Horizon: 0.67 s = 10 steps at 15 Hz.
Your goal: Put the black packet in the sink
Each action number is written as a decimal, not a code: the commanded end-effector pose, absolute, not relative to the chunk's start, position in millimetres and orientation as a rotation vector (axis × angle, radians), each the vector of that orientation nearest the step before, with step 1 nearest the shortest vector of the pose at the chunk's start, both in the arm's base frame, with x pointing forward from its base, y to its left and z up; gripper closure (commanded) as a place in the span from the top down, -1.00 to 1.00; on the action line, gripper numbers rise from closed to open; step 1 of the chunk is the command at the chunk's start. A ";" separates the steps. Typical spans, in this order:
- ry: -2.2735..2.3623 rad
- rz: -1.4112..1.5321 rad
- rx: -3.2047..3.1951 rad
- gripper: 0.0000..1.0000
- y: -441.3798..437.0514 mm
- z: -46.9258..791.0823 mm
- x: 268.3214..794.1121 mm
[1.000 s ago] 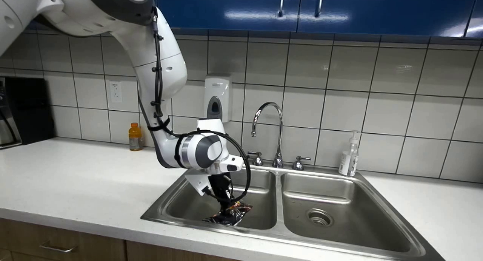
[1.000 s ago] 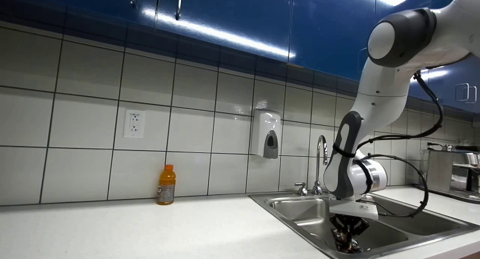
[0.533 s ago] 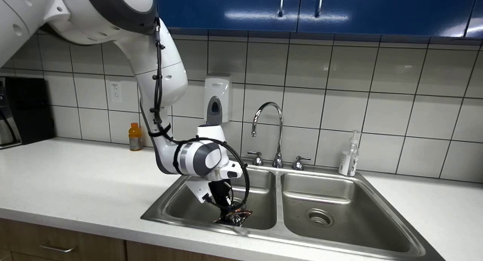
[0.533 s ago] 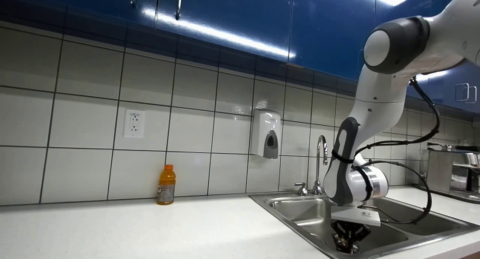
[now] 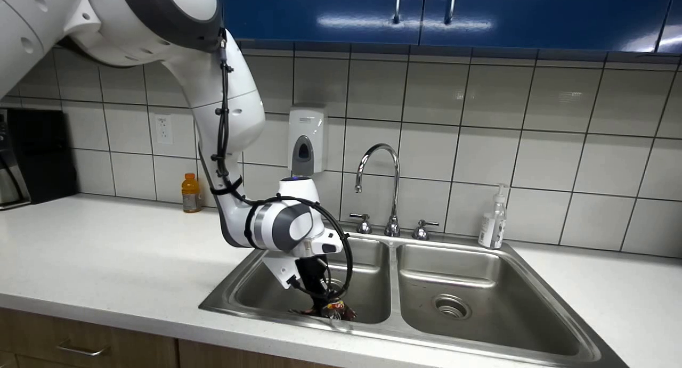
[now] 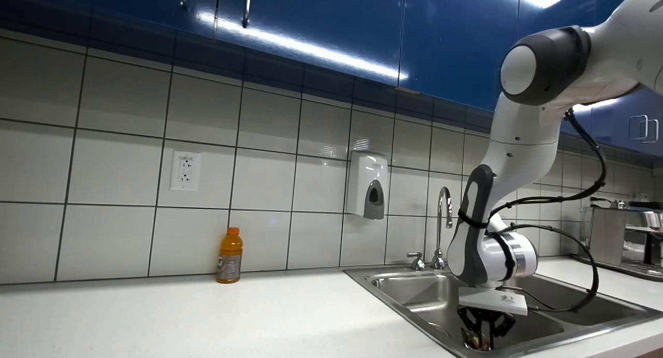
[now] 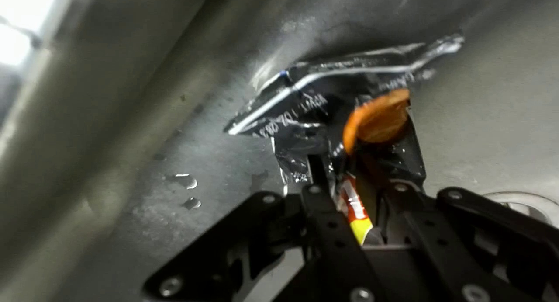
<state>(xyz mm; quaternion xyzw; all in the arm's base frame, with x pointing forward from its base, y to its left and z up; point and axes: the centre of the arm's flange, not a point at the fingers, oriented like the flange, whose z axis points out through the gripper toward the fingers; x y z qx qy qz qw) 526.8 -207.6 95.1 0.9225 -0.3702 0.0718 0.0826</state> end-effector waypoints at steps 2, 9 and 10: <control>-1.086 0.259 2.749 0.30 -202.4 117.7 516.1; -1.013 0.414 2.748 1.00 -172.3 195.6 493.3; -1.007 0.457 2.749 1.00 -168.1 210.7 491.1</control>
